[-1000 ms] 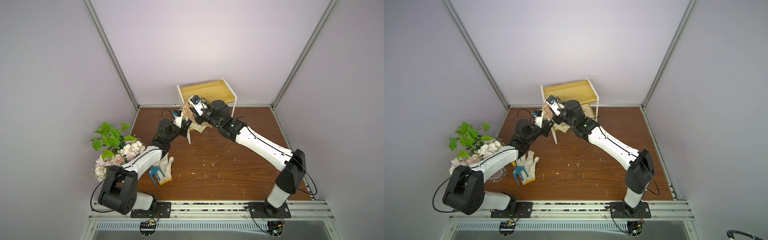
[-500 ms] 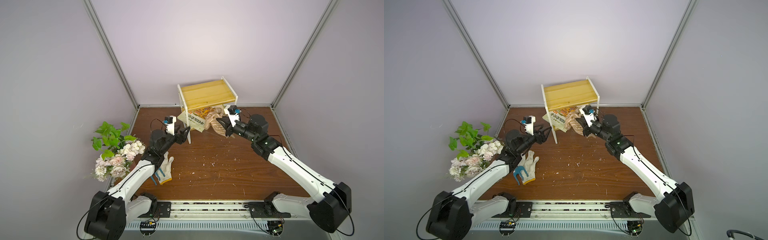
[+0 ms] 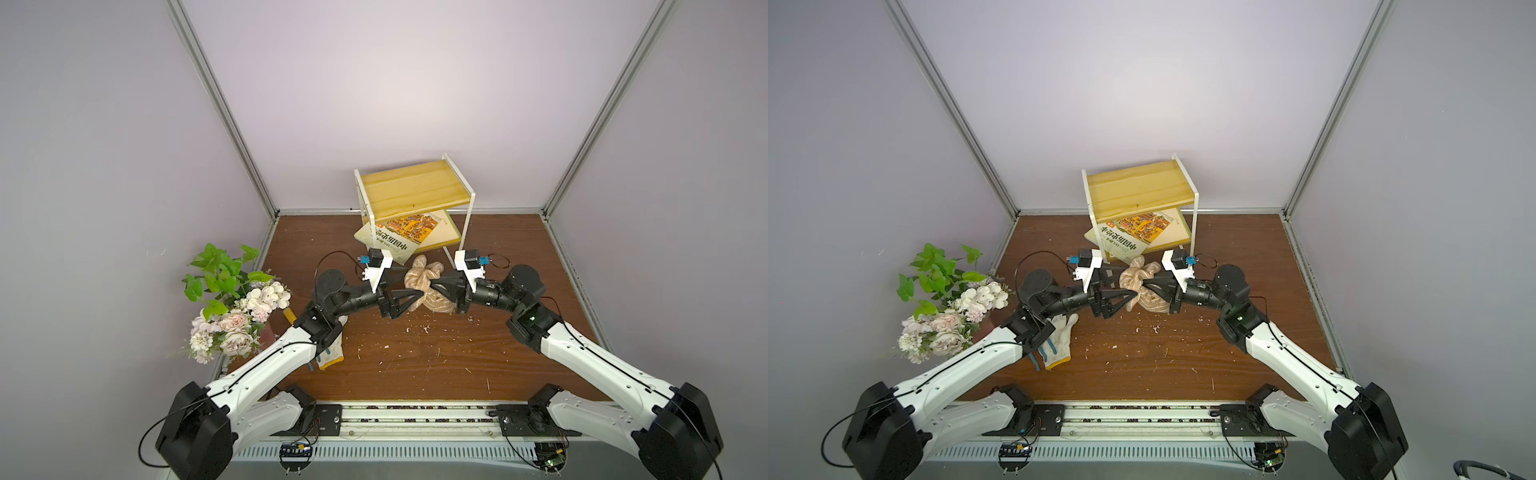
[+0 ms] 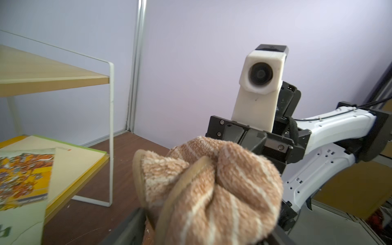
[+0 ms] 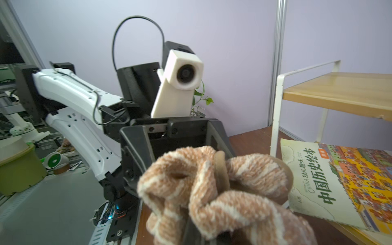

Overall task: Wipe the bookshelf clean with a cloth
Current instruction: Adjust the cleaning item, then adjust the shelf at the center of the board, then wipe the dust from the shelf.

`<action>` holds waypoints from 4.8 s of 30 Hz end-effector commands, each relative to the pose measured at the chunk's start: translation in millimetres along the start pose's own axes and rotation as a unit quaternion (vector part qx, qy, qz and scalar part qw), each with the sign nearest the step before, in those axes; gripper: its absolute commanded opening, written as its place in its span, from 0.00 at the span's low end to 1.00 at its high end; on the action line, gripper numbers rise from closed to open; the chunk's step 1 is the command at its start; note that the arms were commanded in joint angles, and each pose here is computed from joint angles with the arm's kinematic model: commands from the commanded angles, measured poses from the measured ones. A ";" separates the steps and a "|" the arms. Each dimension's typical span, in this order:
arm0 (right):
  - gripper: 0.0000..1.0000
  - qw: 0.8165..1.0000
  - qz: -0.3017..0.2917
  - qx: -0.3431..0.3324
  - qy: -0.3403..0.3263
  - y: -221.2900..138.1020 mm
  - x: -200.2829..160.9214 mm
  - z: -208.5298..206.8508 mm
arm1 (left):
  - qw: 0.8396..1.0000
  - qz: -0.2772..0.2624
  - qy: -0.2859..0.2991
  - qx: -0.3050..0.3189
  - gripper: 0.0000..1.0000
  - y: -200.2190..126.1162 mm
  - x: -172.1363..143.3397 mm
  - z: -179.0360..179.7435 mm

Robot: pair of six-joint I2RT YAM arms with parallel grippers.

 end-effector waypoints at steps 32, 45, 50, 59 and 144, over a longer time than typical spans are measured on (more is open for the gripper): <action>0.82 0.889 0.032 -0.448 -0.089 -45.6 4.0 -219.3 | 0.872 -0.185 -0.054 0.451 0.00 -47.6 94.7 88.6; 0.04 0.913 0.032 -0.387 -0.123 -46.1 -0.4 -195.4 | 0.857 -0.173 -0.083 0.479 0.00 -66.8 84.6 98.3; 0.00 0.910 0.034 -0.394 -0.122 -51.2 6.7 -166.9 | 0.873 -0.168 -0.127 0.440 0.00 -77.3 87.5 107.6; 0.00 0.905 0.060 -0.414 -0.080 -56.9 -9.7 -164.8 | 0.897 -0.142 -0.201 0.368 0.00 -68.1 36.0 117.2; 0.78 0.913 0.036 -0.407 -0.003 -60.6 -17.5 -151.6 | 0.883 0.044 0.126 0.450 0.00 23.2 206.2 175.1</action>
Point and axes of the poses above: each gripper's point midway between its finger pads, its own y axis out along the fingers, its own z axis along the line the jaws close on, x = y × z, the point moved 7 cm from there along -y, back along the fingers, and after that the axes turned 8 degrees about -y, right-handed, at the moved point
